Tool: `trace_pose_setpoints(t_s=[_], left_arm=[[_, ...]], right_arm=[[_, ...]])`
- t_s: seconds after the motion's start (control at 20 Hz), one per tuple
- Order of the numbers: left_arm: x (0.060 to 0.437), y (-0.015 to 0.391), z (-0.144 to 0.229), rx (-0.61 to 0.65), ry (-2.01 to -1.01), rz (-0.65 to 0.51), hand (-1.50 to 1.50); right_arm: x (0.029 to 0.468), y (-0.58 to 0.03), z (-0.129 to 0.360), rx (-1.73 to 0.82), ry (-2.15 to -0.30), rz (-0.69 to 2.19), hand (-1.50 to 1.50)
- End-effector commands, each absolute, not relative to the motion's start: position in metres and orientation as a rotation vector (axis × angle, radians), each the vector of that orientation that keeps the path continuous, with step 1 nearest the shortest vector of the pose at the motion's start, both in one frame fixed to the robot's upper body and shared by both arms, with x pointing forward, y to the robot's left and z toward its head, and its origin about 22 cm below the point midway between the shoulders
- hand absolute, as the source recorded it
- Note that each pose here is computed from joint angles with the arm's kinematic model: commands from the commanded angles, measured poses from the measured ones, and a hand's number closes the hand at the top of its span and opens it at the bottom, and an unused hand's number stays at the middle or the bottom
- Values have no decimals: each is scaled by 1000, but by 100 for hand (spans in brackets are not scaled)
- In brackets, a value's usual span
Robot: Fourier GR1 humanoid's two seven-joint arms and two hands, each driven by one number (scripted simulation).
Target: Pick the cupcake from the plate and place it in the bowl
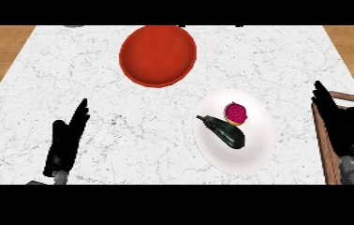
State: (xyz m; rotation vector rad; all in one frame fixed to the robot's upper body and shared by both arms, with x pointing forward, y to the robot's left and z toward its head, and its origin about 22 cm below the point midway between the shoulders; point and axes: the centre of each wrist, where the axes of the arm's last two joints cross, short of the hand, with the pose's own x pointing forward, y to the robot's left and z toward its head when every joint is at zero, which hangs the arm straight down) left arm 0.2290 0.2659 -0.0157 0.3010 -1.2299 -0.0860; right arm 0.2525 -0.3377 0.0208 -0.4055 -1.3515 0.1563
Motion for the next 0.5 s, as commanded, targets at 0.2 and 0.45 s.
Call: trace_pose_setpoints(t_s=[0.2, 0.45], left_arm=[[274, 278, 43, 140, -1434, -220, 0], [279, 277, 55, 32, -1423, -227, 0]], right_arm=[[292, -264, 38, 86, -1555, 343, 150], [274, -241, 4, -47, -1856, 554, -150]])
